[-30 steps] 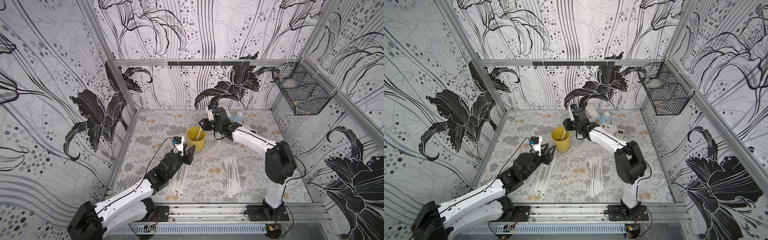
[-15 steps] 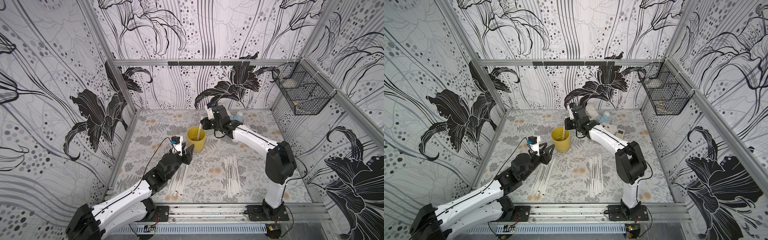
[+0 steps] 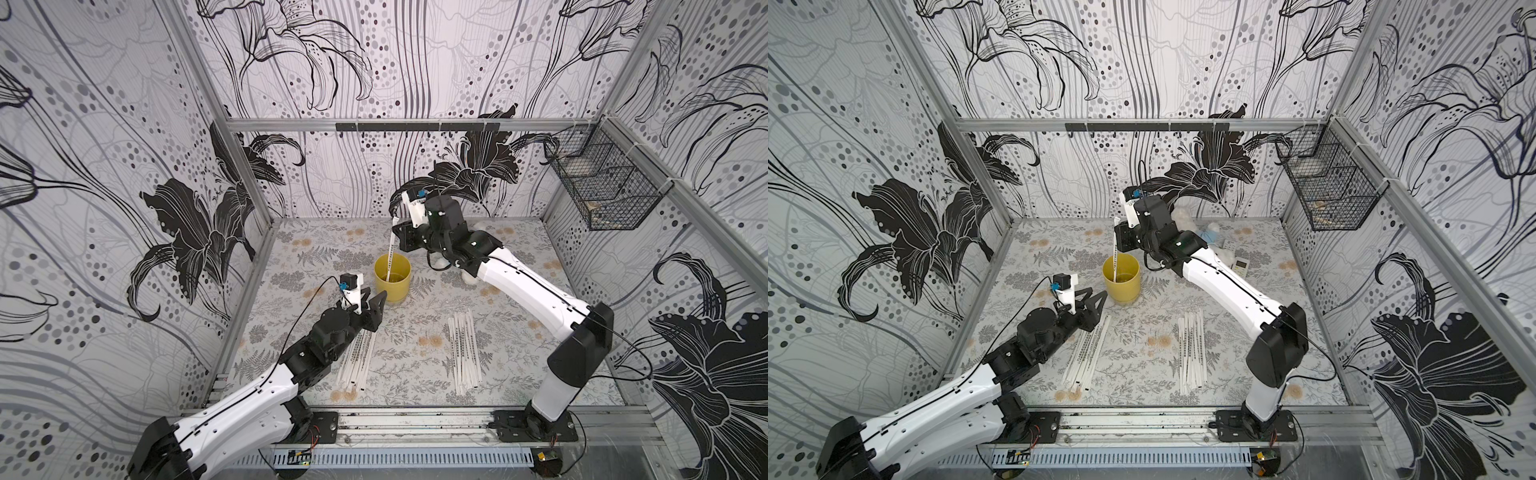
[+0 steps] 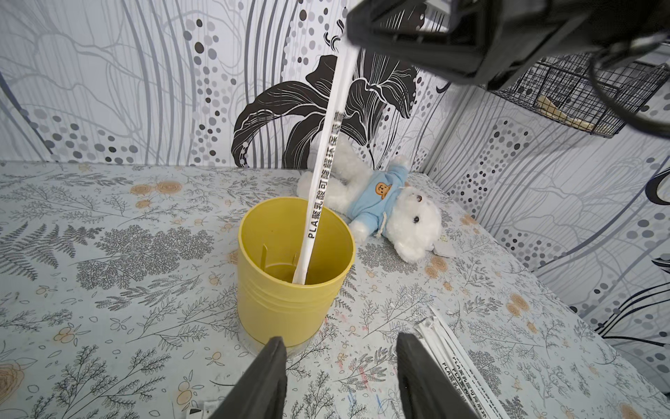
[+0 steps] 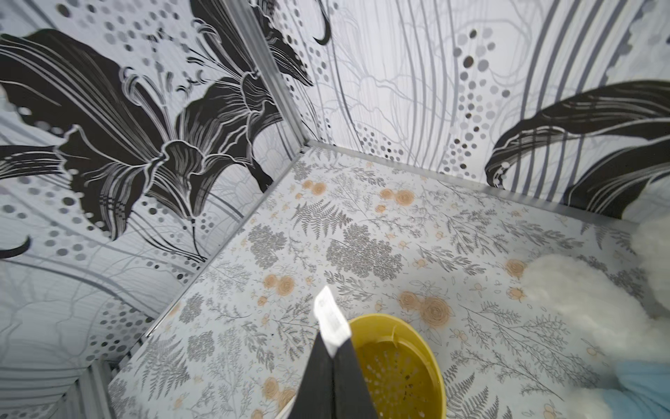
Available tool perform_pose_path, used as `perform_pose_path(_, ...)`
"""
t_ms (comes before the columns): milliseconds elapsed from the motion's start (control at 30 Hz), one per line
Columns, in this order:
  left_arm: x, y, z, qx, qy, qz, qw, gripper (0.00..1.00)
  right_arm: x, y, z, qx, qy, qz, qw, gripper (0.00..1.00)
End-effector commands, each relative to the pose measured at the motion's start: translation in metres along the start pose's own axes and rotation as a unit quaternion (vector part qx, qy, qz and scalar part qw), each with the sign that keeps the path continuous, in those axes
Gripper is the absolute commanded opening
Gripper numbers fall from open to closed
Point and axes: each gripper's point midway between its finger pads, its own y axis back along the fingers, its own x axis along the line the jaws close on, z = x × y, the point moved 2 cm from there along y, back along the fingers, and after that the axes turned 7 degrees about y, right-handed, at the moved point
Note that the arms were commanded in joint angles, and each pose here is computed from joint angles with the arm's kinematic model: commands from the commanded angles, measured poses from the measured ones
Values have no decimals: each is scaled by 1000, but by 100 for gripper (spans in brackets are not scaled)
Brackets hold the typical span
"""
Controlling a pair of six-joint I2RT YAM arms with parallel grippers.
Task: Take the straws out of the storage container
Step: Pick up the straw from the container, then place the straw at the center of the board.
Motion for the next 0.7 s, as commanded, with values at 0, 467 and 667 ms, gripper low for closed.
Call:
perform_pose_path(0,-7,9,18,-6,24,-8,1000,51,20,38,22,-27,11,11,1000,0)
perform_pose_path(467,11,49,4,57,72,22,996,48,70,44,-48,21,-91,125,988,0)
perform_pose_path(667,13,55,-13,100,85,22,991,48,89,13,-99,72,-145,157,974,0)
